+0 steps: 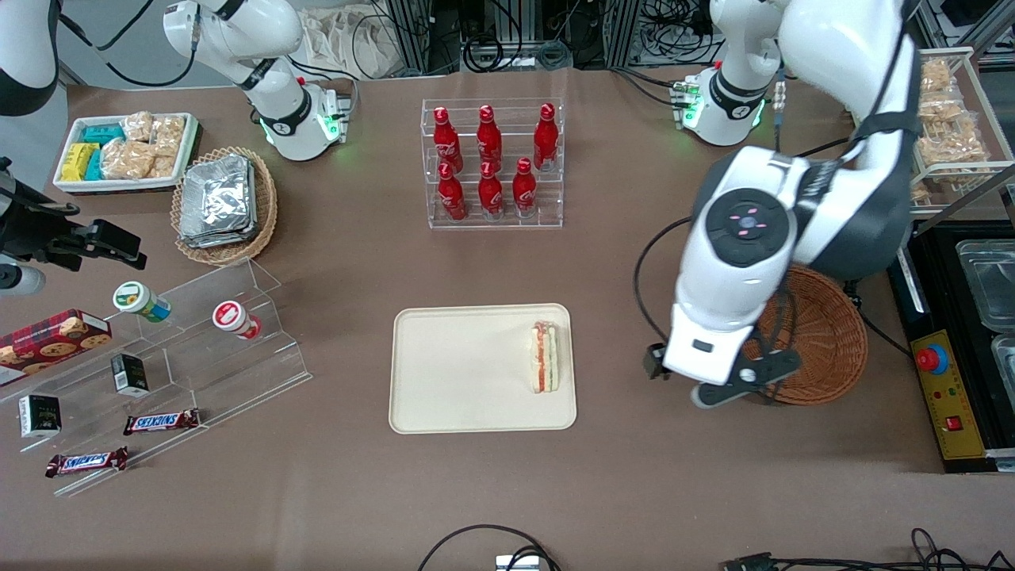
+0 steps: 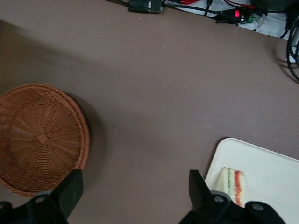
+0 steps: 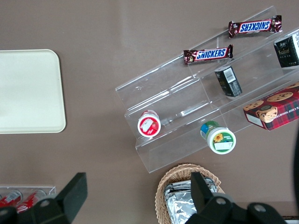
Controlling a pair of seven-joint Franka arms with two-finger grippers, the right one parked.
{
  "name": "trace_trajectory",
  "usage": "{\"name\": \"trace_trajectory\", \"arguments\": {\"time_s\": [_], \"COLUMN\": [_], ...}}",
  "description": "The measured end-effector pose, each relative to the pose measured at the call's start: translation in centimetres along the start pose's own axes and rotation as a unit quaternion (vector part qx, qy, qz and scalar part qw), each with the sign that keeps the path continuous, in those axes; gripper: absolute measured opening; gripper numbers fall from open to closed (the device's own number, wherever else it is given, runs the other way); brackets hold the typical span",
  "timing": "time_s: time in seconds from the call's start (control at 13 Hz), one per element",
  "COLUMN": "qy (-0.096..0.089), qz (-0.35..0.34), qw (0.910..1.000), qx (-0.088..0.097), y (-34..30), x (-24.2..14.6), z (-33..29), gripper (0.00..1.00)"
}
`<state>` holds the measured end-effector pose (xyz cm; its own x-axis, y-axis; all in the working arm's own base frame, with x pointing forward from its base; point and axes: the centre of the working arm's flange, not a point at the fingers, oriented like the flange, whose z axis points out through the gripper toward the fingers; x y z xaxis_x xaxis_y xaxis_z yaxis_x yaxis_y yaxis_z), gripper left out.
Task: Place sandwich from basket to tray
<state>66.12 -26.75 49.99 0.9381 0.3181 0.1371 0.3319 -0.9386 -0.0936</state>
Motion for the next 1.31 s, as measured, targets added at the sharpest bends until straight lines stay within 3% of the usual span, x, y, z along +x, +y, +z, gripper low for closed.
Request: {"name": "trace_trajectory", "arguments": {"time_s": [0.15,0.54,0.69,0.85,1.08,1.31], "qy": [-0.019,-0.042,-0.054,-0.065,-0.070,-0.067], "qz": [0.017,0.054,0.090,0.124,0.132,0.150], "qw": [0.9995,0.9969,0.9938,0.9890,0.9867,0.9846], "qx": [-0.019,-0.039,-0.036,-0.048,-0.063,-0.058], "y": [-2.5,-8.6,-11.0,-13.8,-19.7,-22.0], "x": [1.3,3.8,4.4,4.6,3.9,1.1], "z": [-1.1,-3.6,-4.0,-5.0,-8.5,-11.2], "gripper": [1.00,1.00,1.00,1.00,1.00,1.00]}}
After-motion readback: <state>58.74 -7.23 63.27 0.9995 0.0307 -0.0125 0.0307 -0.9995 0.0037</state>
